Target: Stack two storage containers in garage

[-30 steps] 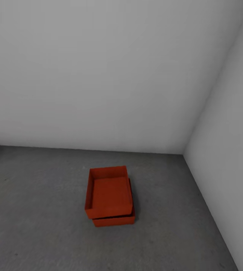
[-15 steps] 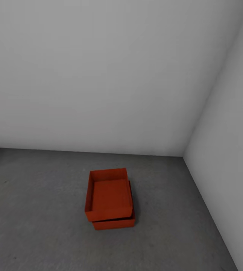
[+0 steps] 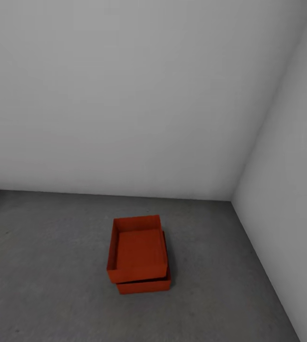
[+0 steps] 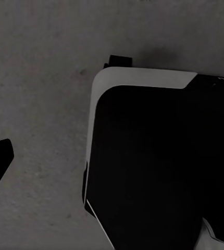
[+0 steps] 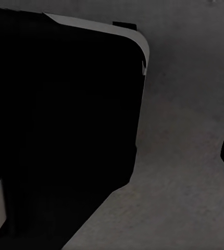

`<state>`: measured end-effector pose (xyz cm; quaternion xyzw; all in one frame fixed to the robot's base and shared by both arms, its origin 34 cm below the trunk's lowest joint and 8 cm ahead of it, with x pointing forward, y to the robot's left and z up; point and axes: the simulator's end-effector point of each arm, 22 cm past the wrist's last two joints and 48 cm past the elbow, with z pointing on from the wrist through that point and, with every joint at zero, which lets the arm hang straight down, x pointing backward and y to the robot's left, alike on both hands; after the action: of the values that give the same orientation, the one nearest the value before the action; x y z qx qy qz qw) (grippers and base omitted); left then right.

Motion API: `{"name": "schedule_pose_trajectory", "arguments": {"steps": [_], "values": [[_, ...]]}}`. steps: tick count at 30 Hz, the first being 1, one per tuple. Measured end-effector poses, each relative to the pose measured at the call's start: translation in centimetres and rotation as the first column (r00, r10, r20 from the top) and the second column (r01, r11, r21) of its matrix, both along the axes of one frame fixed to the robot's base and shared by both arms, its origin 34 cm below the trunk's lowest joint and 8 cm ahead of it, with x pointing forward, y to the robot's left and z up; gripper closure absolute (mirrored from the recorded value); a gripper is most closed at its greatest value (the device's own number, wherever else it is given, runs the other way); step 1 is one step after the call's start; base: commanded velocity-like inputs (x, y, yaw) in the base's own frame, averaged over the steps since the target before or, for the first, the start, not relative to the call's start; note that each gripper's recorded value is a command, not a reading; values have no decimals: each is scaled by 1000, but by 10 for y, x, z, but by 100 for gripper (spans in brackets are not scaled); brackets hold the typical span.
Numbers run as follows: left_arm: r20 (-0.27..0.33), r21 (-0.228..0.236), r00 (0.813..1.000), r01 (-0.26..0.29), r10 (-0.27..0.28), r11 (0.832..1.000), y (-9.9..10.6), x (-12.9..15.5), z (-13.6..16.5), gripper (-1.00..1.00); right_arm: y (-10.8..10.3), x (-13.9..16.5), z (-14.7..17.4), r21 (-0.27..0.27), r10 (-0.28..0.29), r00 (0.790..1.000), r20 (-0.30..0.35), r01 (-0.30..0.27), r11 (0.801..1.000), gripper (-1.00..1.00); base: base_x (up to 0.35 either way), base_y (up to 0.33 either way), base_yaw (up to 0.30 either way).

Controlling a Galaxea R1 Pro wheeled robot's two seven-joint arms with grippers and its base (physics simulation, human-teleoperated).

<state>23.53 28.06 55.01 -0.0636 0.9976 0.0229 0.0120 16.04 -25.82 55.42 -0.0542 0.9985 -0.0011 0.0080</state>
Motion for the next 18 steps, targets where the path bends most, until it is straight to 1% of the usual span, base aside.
{"name": "schedule_pose_trajectory", "arguments": {"steps": [18], "values": [[28,0,1000,0,0,1000,0,11,3,-100,1,11,1,1,0,1000,27,0,1000,-100,0,0,0]]}}
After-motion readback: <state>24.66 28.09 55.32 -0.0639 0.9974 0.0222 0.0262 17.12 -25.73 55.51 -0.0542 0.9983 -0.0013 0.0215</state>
